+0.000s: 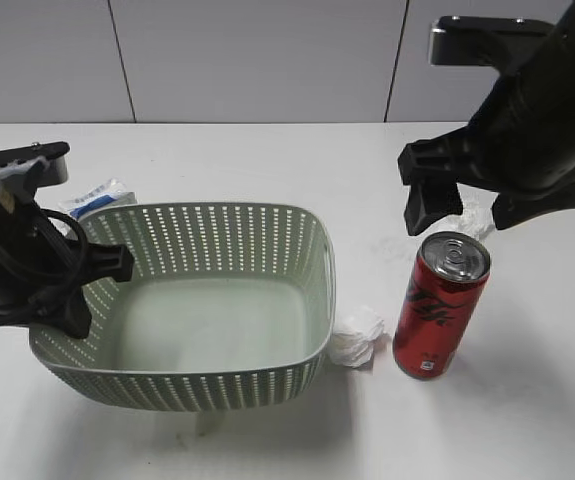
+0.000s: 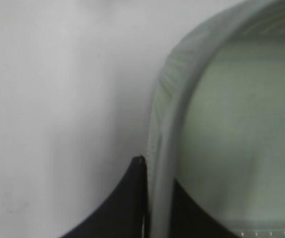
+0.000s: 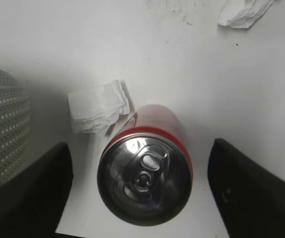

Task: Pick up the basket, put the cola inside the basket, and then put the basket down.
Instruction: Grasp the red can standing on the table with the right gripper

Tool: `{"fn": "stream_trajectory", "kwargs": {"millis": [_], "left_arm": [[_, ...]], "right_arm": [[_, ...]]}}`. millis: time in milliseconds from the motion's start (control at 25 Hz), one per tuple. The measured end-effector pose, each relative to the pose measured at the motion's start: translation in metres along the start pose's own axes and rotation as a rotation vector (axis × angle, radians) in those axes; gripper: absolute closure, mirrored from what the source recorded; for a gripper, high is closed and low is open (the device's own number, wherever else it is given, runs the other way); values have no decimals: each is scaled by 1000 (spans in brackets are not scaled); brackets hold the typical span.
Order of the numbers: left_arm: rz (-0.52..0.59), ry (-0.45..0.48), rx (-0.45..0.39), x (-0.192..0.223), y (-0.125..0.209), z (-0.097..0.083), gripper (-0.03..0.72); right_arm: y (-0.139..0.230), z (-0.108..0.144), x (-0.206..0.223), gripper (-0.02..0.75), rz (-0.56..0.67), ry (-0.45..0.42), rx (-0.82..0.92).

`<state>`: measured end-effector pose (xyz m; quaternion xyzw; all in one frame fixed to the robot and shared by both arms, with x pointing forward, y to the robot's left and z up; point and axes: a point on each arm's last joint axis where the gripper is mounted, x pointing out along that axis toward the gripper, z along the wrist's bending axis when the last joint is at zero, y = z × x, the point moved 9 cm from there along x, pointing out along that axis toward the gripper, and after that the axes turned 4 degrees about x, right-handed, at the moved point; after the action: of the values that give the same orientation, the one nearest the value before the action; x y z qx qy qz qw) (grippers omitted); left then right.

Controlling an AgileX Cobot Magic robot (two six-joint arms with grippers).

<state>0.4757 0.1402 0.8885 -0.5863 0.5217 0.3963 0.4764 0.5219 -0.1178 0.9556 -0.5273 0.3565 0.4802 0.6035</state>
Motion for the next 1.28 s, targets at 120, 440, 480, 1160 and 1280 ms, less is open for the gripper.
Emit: {"fn": "stream_trajectory", "kwargs": {"millis": [120, 440, 480, 1160, 1280], "left_arm": [[-9, 3, 1, 0, -2, 0, 687], [-24, 6, 3, 0, -4, -1, 687], [-26, 7, 3, 0, -5, -1, 687], [-44, 14, 4, 0, -8, -3, 687], [-45, 14, 5, 0, -8, -2, 687]], "right_arm": [[2, -1, 13, 92, 32, 18, 11], [13, -7, 42, 91, 136, 74, 44], [15, -8, 44, 91, 151, 83, 44], [25, -8, 57, 216, 217, 92, 82], [25, -8, 57, 216, 217, 94, 81]]}}
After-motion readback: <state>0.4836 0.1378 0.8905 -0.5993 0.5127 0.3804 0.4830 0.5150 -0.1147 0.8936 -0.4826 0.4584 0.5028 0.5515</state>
